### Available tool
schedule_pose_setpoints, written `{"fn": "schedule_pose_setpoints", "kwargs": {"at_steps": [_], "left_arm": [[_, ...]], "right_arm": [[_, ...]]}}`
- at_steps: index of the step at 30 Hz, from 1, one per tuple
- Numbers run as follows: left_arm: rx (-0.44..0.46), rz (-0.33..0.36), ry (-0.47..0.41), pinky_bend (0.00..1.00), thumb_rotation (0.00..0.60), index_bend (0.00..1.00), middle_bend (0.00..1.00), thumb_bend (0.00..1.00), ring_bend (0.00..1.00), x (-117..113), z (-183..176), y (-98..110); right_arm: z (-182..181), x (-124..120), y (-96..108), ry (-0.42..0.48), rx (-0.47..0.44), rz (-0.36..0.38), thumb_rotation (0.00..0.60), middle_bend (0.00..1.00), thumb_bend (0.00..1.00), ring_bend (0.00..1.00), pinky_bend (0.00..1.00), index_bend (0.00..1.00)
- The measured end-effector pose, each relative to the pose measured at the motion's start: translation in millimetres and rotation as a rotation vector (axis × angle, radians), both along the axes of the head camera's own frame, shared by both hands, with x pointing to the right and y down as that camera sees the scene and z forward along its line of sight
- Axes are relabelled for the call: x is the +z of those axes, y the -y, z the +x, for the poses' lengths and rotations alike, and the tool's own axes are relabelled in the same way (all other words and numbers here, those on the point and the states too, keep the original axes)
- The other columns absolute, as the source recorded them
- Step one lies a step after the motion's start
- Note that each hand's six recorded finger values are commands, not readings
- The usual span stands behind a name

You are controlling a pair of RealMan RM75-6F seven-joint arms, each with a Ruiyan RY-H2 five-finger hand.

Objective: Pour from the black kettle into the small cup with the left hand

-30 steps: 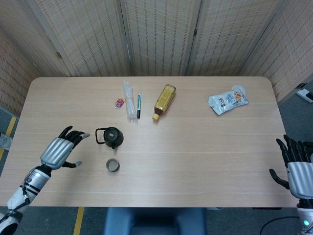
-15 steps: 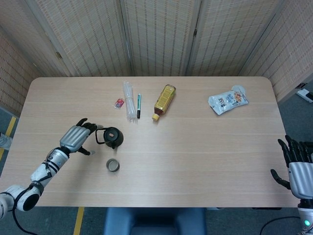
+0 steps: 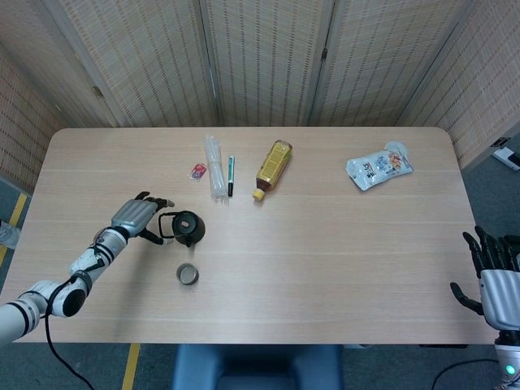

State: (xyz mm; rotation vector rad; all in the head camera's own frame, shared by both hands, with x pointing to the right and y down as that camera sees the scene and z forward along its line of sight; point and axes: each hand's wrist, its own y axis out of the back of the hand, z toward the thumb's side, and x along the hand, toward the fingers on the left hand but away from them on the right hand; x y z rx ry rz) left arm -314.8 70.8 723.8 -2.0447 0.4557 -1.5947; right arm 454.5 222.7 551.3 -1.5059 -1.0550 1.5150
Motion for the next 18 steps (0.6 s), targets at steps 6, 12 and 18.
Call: {"fn": "schedule_pose_setpoints", "kwargs": {"at_steps": [6,12,18], "left_arm": [[0.008,-0.021,0.056,0.00,0.419,0.24,0.25,0.19,0.20,9.8,-3.3,5.9],[0.037,-0.041,0.089,0.00,0.418,0.27,0.26,0.19,0.20,15.7,-1.9,0.5],[0.029,-0.052,0.104,0.00,0.418,0.28,0.26,0.19,0.21,19.0,-3.7,-2.6]], "right_arm": [[0.5,0.9,-0.6,-0.002,0.006,-0.008,0.600,0.00,0.29,0.07,0.00,0.00],[-1.1,4.8,-0.6,0.004,0.006,-0.017,0.600,0.00,0.29,0.08,0.00,0.00],[-0.9,5.6,-0.2,0.004,0.005,-0.018,0.600,0.00,0.29,0.07,0.00,0.00]]}}
